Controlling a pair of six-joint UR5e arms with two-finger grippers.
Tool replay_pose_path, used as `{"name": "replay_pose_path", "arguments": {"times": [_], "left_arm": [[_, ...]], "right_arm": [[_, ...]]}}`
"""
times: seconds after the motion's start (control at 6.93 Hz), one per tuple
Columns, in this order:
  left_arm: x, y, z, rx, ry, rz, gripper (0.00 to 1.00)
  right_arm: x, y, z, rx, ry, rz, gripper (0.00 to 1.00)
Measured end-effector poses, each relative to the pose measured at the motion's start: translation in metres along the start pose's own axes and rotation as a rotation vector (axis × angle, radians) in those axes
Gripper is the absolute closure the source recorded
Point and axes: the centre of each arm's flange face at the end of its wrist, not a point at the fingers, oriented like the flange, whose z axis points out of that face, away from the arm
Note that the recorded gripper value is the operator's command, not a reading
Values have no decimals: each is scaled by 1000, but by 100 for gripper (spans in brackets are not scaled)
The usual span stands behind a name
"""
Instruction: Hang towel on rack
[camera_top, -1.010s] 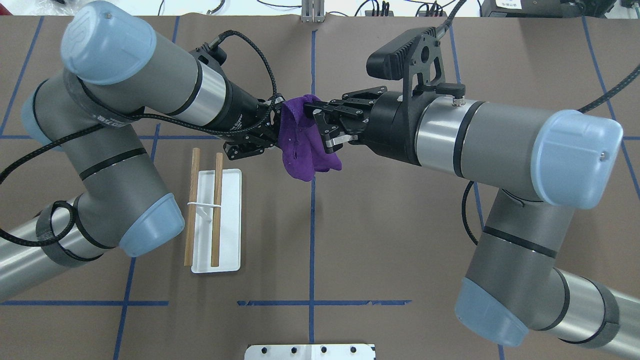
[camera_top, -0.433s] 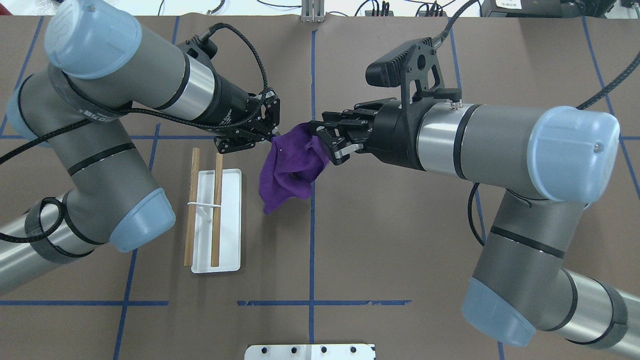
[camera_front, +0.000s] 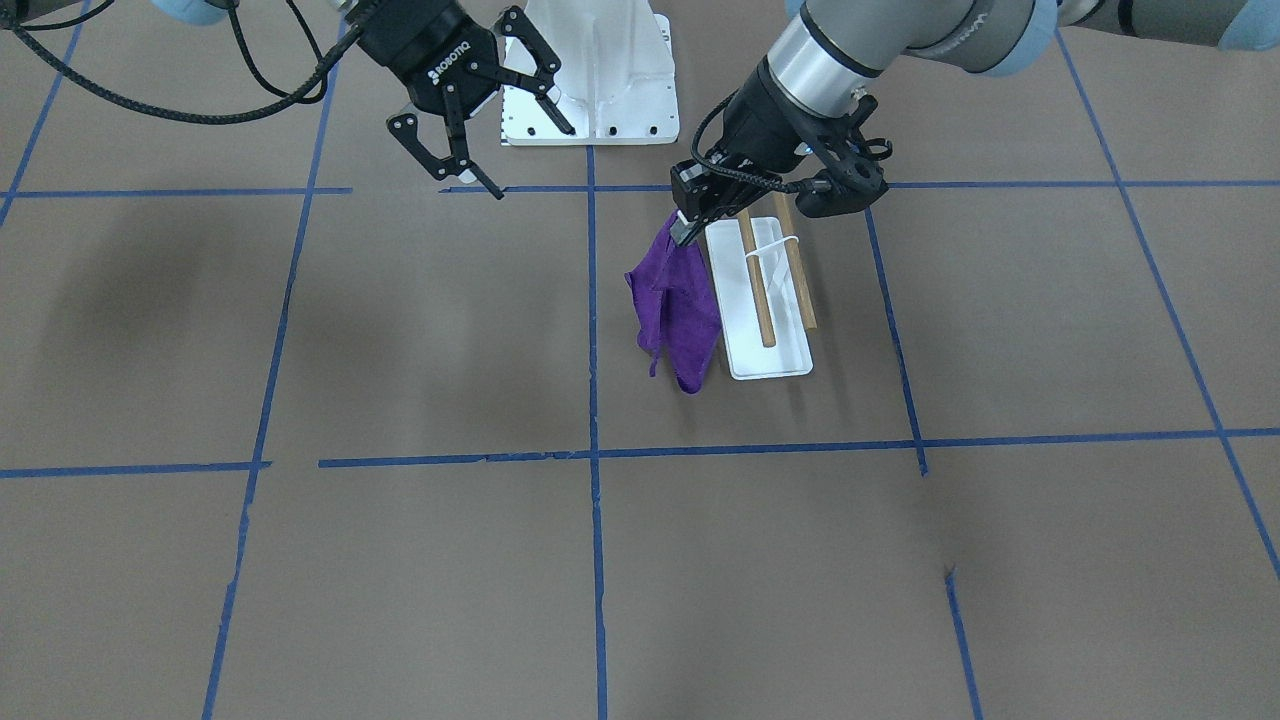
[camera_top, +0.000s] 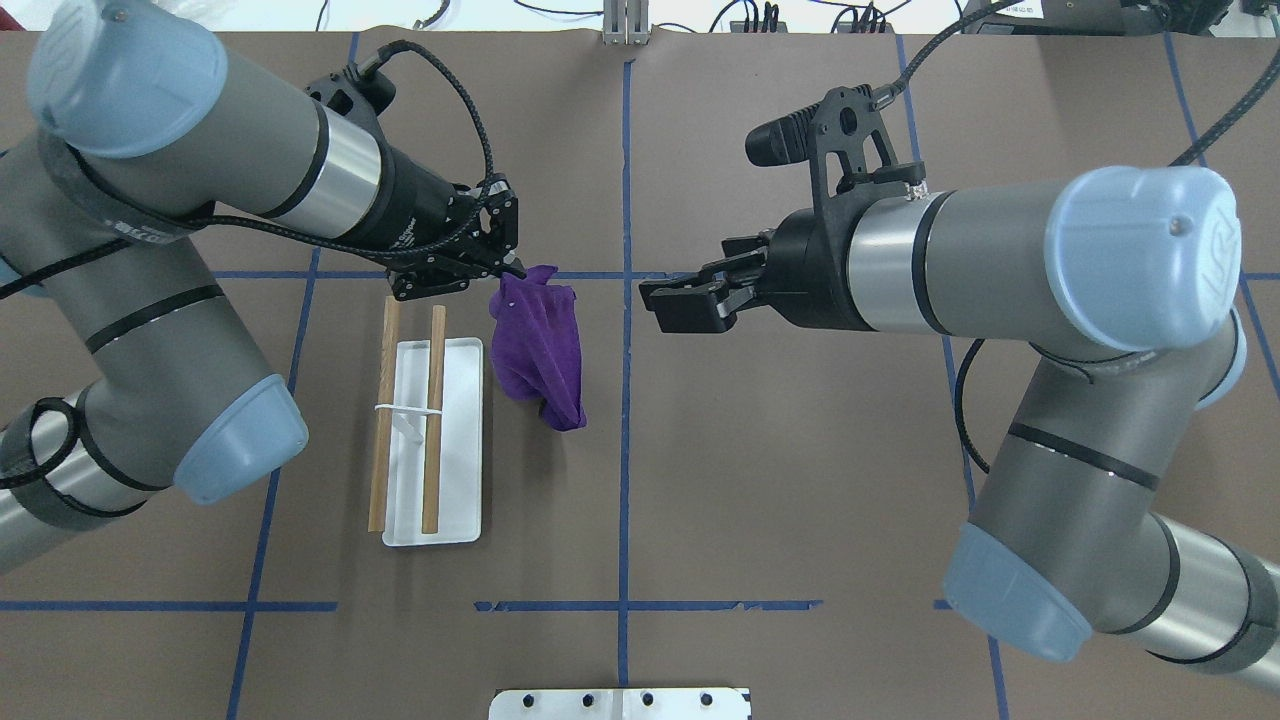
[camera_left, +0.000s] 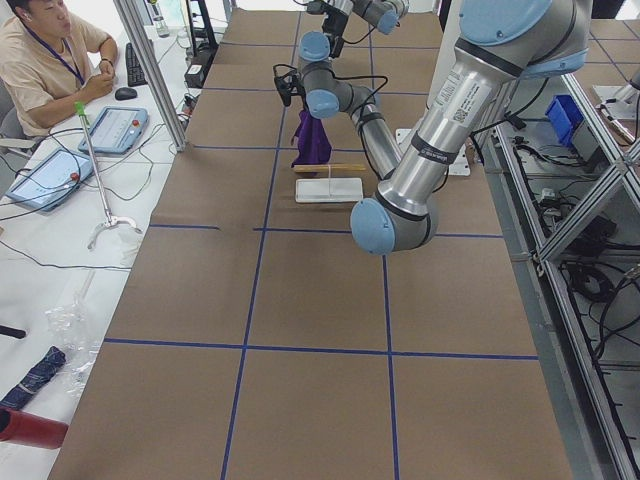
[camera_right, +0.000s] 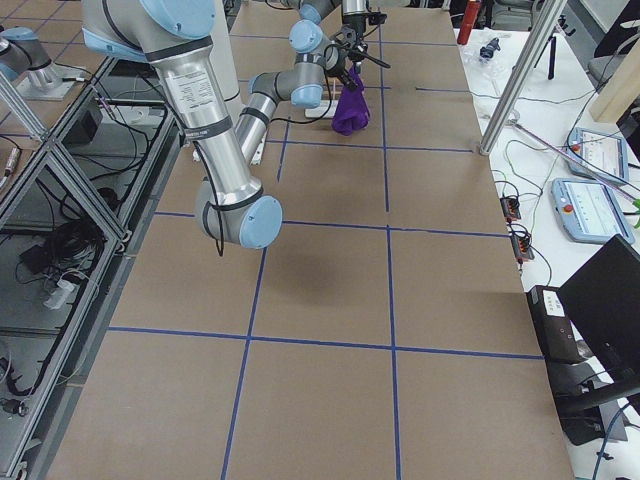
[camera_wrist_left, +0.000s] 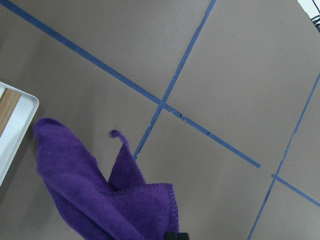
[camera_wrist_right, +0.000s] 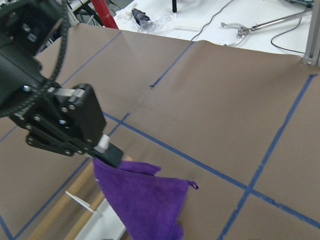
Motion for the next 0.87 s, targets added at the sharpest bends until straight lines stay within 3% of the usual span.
{"name": "replay_pose_path", "arguments": {"times": [0.29,0.43,0.87], "left_arm": [[-37,-7,-11,14,-28,107,100],[-65,-13,-14,18,-60,171,100],[-156,-41,-32,33,-179,383,100]], "right_arm": [[62,-4,7,-213,205,91,0],[95,2,8,-296,289,93,0],[204,44,-3,-445,456,63,0]]}}
